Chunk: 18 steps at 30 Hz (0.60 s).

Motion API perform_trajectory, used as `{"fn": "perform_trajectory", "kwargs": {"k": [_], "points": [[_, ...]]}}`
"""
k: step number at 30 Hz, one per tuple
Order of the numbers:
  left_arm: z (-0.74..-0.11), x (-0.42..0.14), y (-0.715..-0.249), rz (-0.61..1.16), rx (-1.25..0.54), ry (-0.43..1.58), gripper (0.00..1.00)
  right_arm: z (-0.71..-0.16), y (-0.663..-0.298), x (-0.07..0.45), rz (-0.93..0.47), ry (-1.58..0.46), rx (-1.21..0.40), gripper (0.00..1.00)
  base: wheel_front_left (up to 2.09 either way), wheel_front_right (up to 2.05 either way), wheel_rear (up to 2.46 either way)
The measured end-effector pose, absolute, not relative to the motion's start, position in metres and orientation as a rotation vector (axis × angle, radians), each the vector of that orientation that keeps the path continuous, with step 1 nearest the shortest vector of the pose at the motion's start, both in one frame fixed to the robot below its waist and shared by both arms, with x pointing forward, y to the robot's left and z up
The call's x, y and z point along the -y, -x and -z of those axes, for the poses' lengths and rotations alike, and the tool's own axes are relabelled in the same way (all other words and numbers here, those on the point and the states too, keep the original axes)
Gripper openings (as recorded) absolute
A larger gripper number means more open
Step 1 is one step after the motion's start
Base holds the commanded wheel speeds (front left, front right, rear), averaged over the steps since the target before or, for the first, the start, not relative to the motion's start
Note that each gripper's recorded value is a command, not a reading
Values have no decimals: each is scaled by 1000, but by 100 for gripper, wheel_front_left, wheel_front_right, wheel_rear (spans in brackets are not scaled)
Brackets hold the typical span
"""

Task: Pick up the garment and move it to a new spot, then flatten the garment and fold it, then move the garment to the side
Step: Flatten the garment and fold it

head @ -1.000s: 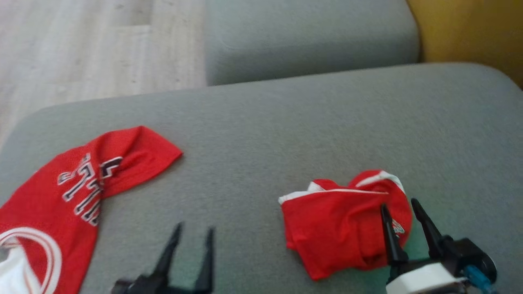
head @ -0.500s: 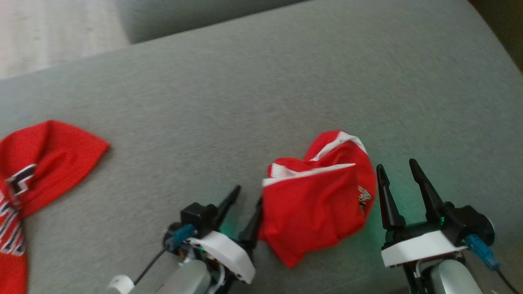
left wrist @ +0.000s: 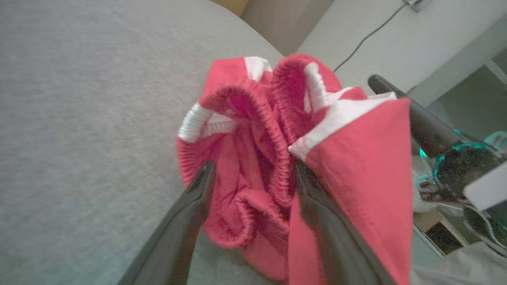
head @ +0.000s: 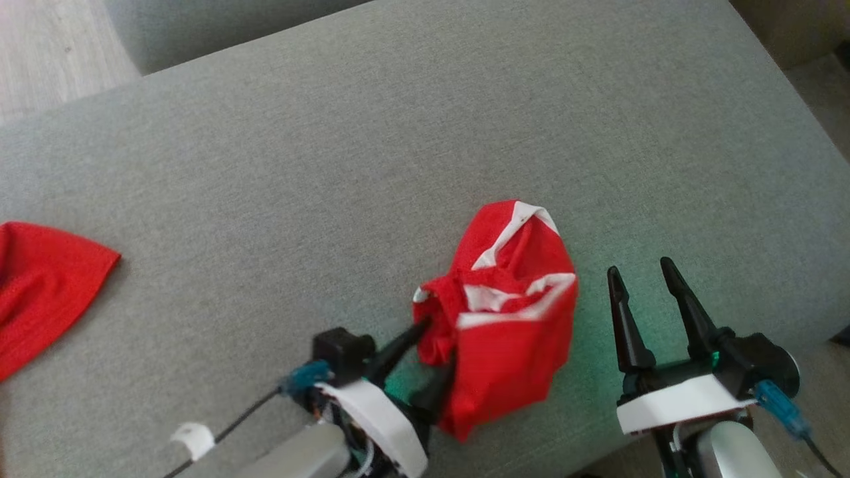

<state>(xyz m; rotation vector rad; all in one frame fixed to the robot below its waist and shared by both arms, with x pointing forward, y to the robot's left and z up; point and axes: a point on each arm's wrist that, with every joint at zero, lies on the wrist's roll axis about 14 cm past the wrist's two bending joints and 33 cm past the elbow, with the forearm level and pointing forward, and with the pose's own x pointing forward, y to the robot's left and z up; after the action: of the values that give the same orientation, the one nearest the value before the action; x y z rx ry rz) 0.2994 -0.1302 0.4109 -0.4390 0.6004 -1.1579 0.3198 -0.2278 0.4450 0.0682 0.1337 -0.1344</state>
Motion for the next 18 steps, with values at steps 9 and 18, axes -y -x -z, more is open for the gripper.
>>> {"fn": "perform_trajectory", "kwargs": {"k": [9, 18], "points": [[-403, 144, -292, 1288, -552, 299, 100, -439, -322, 226, 130, -66, -154, 100, 0, 0, 0], [-408, 165, -307, 1334, -477, 248, 0, -441, -334, 225, 117, -55, -148, 100, 0, 0, 0]]}}
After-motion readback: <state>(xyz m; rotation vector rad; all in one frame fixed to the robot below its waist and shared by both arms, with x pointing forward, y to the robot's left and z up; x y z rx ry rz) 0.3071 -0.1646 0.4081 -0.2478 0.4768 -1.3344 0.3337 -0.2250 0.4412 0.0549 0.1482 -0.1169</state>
